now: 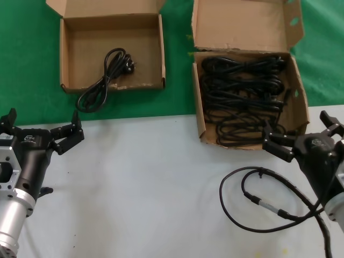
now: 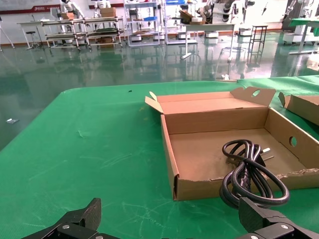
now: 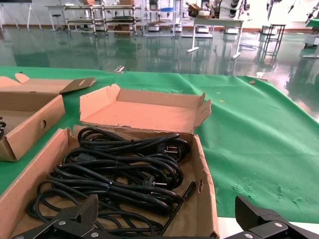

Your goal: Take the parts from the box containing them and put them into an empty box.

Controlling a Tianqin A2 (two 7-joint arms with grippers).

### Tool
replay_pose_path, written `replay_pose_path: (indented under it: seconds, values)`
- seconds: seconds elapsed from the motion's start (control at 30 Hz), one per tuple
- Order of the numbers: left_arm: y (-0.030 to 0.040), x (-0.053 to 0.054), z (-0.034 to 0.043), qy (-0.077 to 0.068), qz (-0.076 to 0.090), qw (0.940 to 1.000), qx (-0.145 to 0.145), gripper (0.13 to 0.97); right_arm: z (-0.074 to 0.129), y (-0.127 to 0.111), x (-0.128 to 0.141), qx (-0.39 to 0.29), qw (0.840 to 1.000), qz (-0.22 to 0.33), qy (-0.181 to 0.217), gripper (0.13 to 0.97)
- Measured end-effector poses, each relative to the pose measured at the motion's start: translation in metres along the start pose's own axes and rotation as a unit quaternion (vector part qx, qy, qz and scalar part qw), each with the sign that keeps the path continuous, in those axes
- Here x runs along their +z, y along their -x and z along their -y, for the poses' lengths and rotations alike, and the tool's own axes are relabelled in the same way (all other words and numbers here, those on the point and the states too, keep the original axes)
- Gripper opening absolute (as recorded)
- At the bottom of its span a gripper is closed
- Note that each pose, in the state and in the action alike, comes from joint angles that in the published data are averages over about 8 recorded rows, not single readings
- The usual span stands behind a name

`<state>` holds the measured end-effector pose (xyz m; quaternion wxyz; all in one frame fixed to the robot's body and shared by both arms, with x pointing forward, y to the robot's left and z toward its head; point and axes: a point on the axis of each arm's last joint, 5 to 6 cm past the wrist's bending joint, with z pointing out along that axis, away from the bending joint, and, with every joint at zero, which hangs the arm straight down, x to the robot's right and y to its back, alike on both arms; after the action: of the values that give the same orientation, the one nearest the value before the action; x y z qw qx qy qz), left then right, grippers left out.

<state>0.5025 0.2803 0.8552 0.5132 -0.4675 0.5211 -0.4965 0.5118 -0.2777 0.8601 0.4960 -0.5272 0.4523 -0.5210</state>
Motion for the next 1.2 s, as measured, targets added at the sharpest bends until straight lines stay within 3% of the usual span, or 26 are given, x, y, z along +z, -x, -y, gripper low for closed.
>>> replay_pose_path:
  seconds: [1.2]
  values:
    - [0.0000,0.0000,0.0000,0.000,0.000,1.0000,0.000,0.966,0.0000,0.0000,0.0000,0.000,1.000,0.000,0.000,0.966]
